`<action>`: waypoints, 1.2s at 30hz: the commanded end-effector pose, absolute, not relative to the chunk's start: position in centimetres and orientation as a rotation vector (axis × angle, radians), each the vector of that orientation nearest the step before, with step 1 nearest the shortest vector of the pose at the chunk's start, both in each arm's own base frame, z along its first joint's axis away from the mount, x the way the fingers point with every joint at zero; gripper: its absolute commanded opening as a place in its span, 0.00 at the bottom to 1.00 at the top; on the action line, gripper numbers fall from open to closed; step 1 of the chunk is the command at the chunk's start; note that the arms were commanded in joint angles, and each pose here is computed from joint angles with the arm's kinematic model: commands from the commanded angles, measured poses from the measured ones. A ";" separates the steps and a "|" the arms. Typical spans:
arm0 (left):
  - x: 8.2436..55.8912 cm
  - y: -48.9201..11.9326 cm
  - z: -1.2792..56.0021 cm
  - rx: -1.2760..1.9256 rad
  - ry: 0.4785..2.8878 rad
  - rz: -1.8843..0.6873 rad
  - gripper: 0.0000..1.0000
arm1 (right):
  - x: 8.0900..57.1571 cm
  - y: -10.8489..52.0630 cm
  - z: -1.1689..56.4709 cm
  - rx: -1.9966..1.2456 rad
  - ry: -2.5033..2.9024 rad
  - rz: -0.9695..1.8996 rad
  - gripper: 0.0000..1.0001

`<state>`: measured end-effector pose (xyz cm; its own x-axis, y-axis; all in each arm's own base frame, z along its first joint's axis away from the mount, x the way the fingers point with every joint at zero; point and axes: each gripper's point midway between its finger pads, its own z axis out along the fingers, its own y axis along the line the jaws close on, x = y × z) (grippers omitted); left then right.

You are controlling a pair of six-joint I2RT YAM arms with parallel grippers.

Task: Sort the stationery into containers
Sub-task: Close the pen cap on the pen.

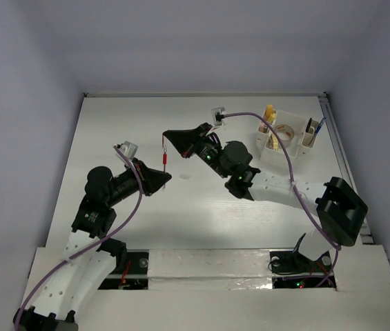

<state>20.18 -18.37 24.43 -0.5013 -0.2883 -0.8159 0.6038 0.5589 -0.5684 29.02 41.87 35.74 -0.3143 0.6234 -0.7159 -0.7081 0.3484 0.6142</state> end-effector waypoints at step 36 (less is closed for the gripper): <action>20.2 -18.6 25.4 0.286 1.741 -1.131 0.00 | 27.9 40.6 40.6 -0.077 1.230 1.277 0.00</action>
